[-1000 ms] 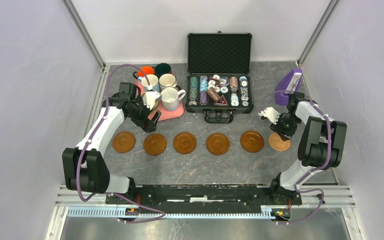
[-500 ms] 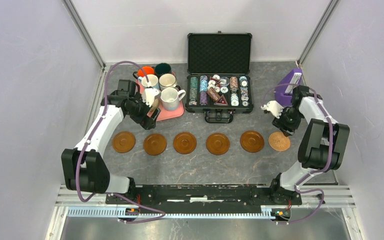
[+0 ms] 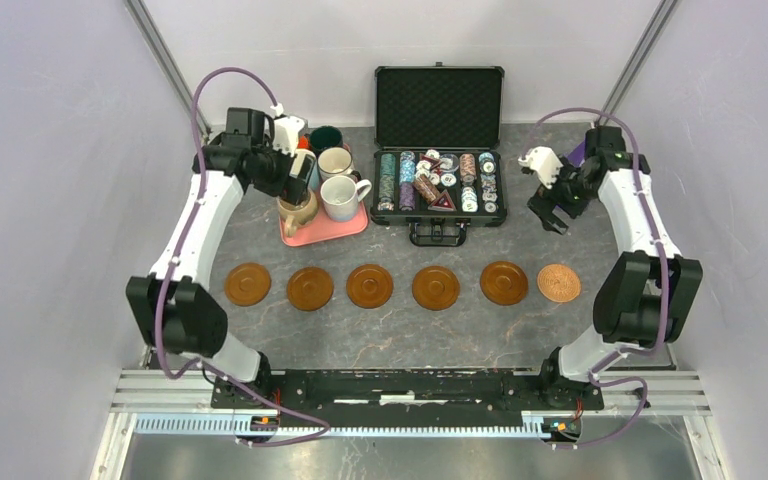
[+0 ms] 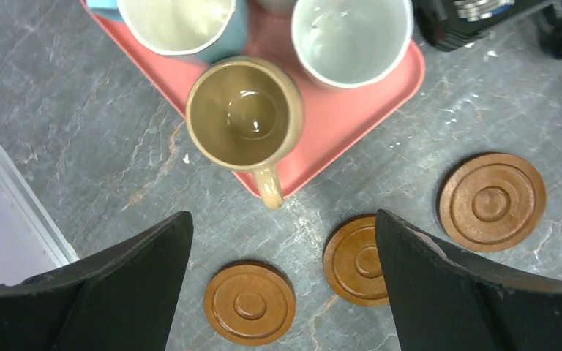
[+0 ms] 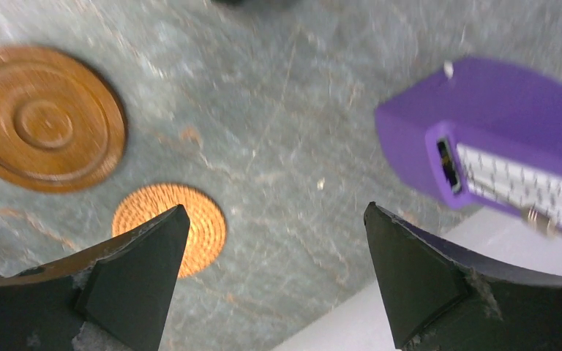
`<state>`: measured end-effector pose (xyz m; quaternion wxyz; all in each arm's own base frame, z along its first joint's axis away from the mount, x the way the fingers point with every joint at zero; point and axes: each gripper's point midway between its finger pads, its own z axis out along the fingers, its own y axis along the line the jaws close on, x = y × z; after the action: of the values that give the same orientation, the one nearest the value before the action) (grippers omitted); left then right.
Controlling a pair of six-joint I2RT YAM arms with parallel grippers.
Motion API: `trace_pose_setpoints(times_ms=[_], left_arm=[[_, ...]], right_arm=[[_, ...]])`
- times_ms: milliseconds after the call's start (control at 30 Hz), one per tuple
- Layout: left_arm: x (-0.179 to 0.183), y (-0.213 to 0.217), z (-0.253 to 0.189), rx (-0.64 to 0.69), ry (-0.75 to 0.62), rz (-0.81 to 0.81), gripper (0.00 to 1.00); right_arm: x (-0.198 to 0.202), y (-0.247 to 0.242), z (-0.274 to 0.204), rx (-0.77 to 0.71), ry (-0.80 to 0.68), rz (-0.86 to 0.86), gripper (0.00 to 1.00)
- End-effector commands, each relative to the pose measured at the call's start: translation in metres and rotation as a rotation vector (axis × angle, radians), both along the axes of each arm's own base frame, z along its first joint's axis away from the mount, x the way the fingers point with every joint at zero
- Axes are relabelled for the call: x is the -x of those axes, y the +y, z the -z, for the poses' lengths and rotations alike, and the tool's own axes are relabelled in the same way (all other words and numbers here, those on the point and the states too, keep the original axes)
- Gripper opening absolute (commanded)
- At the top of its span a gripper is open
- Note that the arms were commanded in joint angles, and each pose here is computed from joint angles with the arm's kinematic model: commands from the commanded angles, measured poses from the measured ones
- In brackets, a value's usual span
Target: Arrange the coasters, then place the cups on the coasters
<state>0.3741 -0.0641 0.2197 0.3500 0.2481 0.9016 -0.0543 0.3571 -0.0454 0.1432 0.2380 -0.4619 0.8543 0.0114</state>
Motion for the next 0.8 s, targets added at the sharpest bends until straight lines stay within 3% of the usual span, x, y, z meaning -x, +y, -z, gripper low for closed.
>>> trace_pose_setpoints(times_ms=[0, 67, 133, 267, 467, 767], left_arm=[[0.000, 0.021, 0.018, -0.017, 0.194, -0.170, 1.00], [0.005, 0.026, 0.029, 0.036, 0.252, -0.174, 1.00], [0.003, 0.034, 0.035, 0.075, 0.218, -0.205, 1.00], [-0.003, 0.054, 0.078, -0.056, 0.166, -0.190, 1.00], [-0.017, 0.040, 0.123, -0.025, 0.137, -0.148, 0.92], [-0.041, 0.035, 0.144, -0.004, 0.122, -0.250, 0.71]], right_arm=[[-0.032, 0.037, -0.039, -0.147, -0.173, -0.006, 0.98], [-0.041, 0.044, -0.047, -0.195, -0.232, 0.014, 0.98], [-0.048, 0.048, -0.054, -0.228, -0.284, 0.036, 0.98], [-0.061, 0.042, -0.077, -0.272, -0.400, 0.168, 0.98], [-0.081, 0.016, -0.109, -0.283, -0.514, 0.427, 0.98], [-0.076, 0.024, -0.093, -0.295, -0.411, 0.398, 0.98]])
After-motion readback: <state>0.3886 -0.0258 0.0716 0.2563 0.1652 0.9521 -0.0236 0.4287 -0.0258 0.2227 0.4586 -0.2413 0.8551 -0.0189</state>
